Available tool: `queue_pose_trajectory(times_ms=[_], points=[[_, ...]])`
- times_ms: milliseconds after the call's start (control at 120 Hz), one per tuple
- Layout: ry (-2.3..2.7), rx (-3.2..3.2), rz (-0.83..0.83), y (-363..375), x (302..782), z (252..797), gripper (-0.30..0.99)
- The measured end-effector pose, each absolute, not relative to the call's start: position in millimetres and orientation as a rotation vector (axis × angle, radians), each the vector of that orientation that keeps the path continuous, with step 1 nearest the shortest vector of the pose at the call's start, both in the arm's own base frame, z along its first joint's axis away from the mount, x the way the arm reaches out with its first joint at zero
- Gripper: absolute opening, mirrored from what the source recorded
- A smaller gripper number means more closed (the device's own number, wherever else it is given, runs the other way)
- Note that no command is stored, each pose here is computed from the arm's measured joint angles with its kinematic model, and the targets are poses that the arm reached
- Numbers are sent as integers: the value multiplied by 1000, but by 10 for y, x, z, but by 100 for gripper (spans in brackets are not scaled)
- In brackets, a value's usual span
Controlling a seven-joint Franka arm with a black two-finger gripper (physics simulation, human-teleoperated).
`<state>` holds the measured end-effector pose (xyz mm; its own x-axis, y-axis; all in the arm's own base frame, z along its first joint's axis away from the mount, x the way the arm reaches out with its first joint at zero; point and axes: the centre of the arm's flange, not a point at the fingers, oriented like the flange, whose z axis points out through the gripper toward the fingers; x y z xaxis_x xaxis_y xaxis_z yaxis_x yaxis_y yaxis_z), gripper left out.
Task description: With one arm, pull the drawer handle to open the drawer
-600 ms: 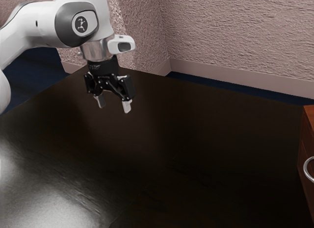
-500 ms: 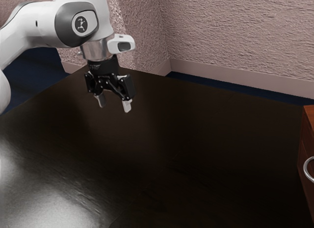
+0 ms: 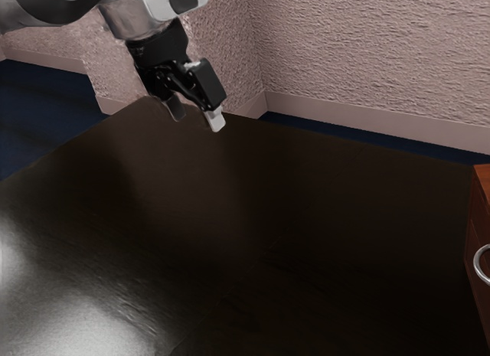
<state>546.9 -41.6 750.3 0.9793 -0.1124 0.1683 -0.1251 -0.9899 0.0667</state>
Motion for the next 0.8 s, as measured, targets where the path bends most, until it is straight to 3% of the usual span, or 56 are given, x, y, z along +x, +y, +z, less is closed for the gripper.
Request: queue_pose_trajectory(times_ms=[183, 800], points=[[-380, 2996, 265, -1715, 5720, 7069, 69], [323, 3012, -20, -1775, 6297, 5923, 69]])
